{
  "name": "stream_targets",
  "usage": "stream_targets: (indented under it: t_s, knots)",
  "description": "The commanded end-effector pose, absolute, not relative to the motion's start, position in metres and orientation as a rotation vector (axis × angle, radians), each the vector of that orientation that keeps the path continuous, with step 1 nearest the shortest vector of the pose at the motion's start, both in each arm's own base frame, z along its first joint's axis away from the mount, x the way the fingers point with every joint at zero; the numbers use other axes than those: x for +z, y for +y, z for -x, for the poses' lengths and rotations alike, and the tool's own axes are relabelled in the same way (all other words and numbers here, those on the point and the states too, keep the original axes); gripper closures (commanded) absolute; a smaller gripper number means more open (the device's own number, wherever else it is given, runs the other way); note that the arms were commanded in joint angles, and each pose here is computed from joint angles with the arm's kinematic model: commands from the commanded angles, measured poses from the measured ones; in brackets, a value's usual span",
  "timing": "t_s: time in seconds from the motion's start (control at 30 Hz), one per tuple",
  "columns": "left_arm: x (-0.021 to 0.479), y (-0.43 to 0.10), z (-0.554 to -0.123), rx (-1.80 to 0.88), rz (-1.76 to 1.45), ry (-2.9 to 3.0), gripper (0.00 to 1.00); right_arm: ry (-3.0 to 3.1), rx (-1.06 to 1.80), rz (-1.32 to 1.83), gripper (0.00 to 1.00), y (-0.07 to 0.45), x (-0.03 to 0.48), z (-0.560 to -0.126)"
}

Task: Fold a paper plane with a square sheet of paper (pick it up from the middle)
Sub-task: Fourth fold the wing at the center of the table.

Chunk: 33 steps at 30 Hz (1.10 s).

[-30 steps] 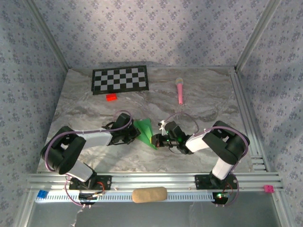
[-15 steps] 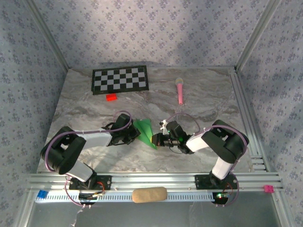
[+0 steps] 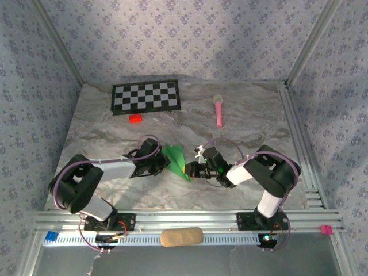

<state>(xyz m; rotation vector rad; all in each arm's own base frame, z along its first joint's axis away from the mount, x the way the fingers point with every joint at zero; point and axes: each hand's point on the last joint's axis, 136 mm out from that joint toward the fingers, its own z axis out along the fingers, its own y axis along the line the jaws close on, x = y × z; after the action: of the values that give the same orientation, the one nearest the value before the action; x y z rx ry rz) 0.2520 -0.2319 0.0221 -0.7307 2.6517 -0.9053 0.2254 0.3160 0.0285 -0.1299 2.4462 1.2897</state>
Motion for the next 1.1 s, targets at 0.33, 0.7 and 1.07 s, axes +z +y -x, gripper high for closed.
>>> stream_targets:
  t_s: [0.33,0.7,1.07]
  knots:
    - [0.058,-0.250,-0.266,-1.004,0.522,2.587,0.82,2.561,1.255,0.051,0.95,0.303,0.002,-0.218]
    - [0.070,-0.289,-0.279,-1.185,0.351,2.570,0.84,2.584,1.264,0.006,0.96,0.299,-0.003,-0.218]
    - [0.045,-0.284,-0.285,-1.112,0.442,2.619,0.86,2.605,1.265,-0.008,0.96,0.298,-0.004,-0.219]
